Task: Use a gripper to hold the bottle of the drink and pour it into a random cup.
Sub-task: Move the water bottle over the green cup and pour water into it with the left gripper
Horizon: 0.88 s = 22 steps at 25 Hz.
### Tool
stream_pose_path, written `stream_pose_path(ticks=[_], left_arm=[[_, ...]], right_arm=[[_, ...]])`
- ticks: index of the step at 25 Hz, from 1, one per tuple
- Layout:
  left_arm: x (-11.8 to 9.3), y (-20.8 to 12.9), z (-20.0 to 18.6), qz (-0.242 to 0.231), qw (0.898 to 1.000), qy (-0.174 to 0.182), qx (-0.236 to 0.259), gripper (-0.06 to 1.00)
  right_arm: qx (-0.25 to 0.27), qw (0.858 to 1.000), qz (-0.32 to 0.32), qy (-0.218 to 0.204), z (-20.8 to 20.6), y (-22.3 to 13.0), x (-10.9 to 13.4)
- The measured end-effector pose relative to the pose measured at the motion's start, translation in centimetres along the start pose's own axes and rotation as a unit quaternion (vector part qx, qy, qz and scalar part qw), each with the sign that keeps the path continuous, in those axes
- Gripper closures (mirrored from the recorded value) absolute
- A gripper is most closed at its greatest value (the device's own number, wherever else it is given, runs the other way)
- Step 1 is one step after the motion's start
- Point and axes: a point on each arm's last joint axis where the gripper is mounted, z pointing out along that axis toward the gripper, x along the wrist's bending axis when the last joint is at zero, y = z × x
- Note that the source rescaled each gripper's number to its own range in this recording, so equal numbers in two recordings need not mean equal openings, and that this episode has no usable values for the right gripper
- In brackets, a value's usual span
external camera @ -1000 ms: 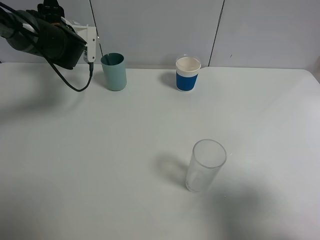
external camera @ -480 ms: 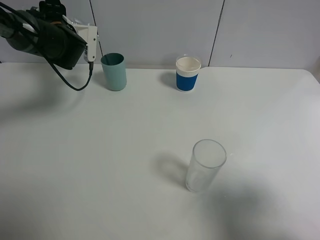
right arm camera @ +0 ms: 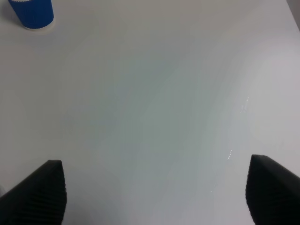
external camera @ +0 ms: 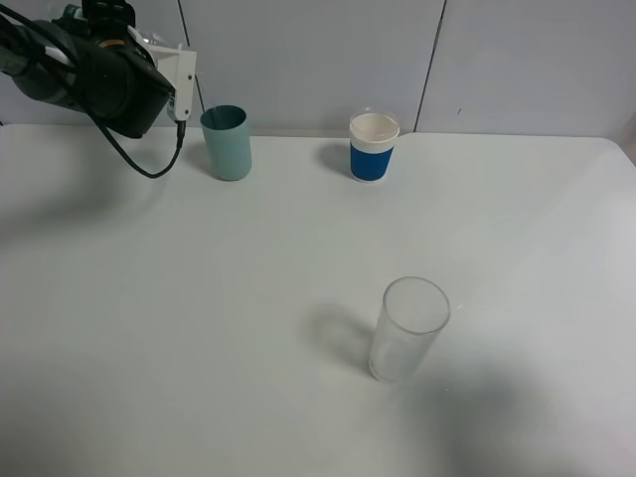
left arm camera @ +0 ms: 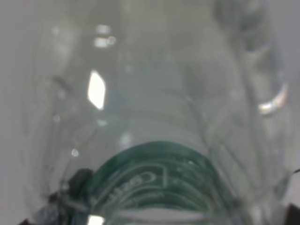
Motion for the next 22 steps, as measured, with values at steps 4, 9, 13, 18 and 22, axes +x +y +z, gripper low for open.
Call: stream_pose_path(ticks=[4,9,13,18,22], left_arm=[[0.08,0.05,0.0,0.002,1.0,0.004,-0.003,0.94],[0.19,0.12,0.0,0.007,1.0,0.011,-0.007,0.94],[0.39,0.19,0.0,0.014,1.0,0.022,-0.01,0.94],[0.46,0.2,-0.01,0.024,0.999,0.026,-0.011,0.94],[0.61,0.19,-0.01,0.039,0.999,0.034,-0.009,0.94]], right_arm=[[0.0,1.0,0.0,0.0,0.0,0.0,0.0],[0.0,1.0,0.0,0.0,0.0,0.0,0.0],[0.0,1.0,0.0,0.0,0.0,0.0,0.0],[0.0,1.0,0.0,0.0,0.0,0.0,0.0],[0.0,1.0,0.0,0.0,0.0,0.0,0.0]])
